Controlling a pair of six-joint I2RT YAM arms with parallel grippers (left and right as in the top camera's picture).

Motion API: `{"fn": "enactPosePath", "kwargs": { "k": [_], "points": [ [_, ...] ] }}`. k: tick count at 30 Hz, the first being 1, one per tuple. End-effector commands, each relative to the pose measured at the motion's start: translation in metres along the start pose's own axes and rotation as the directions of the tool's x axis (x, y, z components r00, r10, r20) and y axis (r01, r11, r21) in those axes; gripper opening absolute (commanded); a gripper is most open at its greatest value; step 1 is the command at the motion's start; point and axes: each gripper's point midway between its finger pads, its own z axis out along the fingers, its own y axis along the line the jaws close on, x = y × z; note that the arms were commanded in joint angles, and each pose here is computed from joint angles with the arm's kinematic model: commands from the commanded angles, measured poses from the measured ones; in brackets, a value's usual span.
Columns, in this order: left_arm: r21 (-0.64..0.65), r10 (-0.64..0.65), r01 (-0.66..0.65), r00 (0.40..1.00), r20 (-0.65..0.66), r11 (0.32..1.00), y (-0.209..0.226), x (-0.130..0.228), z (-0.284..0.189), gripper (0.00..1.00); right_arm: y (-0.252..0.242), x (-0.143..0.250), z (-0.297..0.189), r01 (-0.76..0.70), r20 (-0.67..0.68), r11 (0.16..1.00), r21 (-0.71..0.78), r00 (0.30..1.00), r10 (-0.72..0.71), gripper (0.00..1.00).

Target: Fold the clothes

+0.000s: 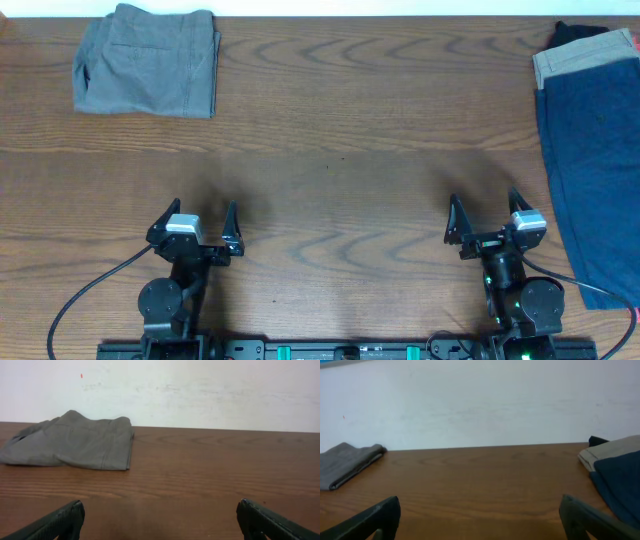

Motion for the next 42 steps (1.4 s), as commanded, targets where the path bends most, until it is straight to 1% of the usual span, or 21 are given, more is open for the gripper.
{"fn": "enactPosePath", "kwargs": {
  "k": [1, 4, 10, 42],
  "points": [
    [0.008, 0.011, -0.011, 0.999, -0.048, 1.000, -0.001, 0.015, 0.001, 0.98, -0.002, -0.004, -0.002, 0.033, 0.020, 0.999, 0.007, 0.999, -0.033, 0.99],
    [0.008, 0.011, -0.011, 0.999, -0.048, 1.000, -0.001, 0.015, 0.001, 0.98, -0.010, -0.001, -0.003, 0.034, 0.004, 0.999, 0.037, 0.999, -0.034, 0.99],
    [0.008, 0.011, -0.011, 0.999, -0.048, 1.000, -0.001, 0.015, 0.001, 0.98, -0.035, 0.027, -0.009, 0.025, -0.105, 0.990, 0.136, 0.994, -0.011, 0.99],
    [0.008, 0.011, -0.011, 0.999, -0.048, 1.000, -0.001, 0.015, 0.001, 0.98, -0.040, 0.024, -0.010, 0.012, -0.092, 0.988, 0.156, 0.996, 0.003, 0.99]
  ]
}}
